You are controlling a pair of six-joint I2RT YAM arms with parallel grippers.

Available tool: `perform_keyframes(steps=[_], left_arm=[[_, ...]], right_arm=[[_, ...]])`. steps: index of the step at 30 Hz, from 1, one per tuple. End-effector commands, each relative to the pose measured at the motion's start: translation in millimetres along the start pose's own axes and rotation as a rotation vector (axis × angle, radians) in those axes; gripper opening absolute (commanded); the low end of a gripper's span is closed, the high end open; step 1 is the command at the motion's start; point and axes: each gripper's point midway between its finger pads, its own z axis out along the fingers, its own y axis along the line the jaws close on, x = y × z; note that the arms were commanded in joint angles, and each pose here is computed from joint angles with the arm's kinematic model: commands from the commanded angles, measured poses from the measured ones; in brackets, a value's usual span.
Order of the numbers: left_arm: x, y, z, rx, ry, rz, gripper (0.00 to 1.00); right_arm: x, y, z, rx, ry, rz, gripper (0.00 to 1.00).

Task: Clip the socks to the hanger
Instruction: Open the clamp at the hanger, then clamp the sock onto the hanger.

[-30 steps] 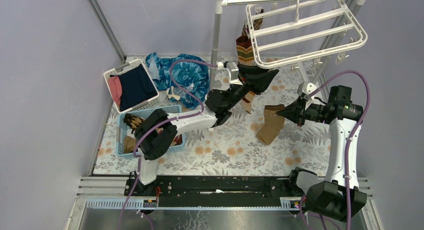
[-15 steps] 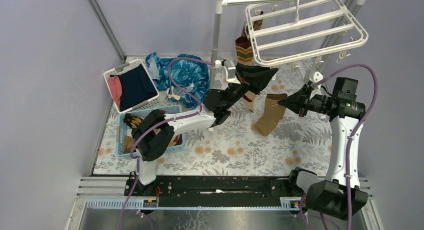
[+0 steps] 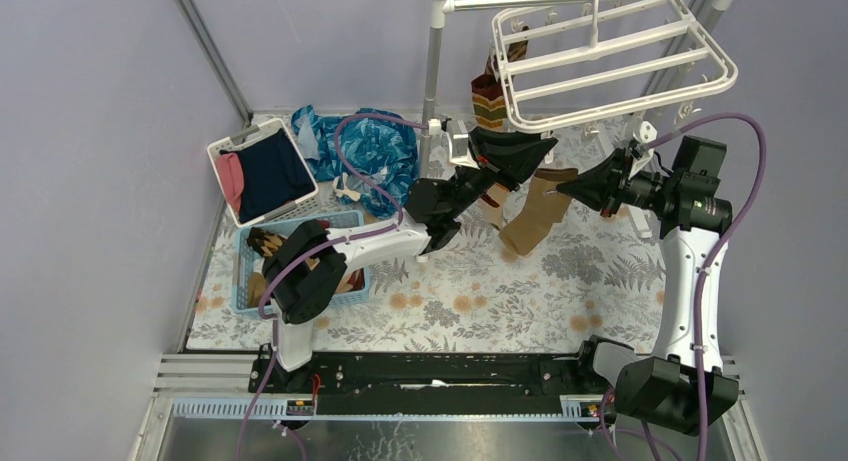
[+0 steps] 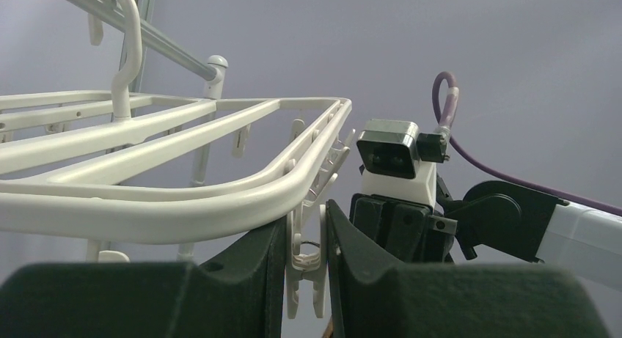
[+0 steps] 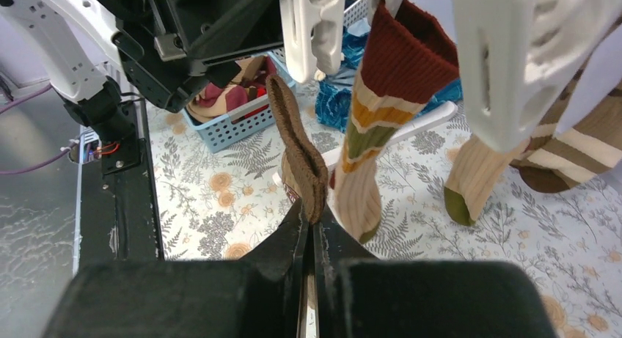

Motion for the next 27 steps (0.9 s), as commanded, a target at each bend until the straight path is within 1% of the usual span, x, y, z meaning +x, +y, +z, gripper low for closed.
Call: perform_keyframes(steps=[1,20,27], left_arm=[[-19.4,-11.5,3.6,0.044,-0.061,0.0,0.25],[-20.3,-11.7,0.2,0.058,-0.061,-0.014,0.25],[-24.5,-12.6,1.2,0.064,-0.069,-0.016,0.25]], right_arm=[[-23.5,10.1,5.3,-0.064,-0.035,-0.028,0.04],[-31.5,4.6,11.9,-0.072,-0.034,-0.007,0.04],[-11.1,7.9,14.1,-0.082,-0.028,0.036,0.04]])
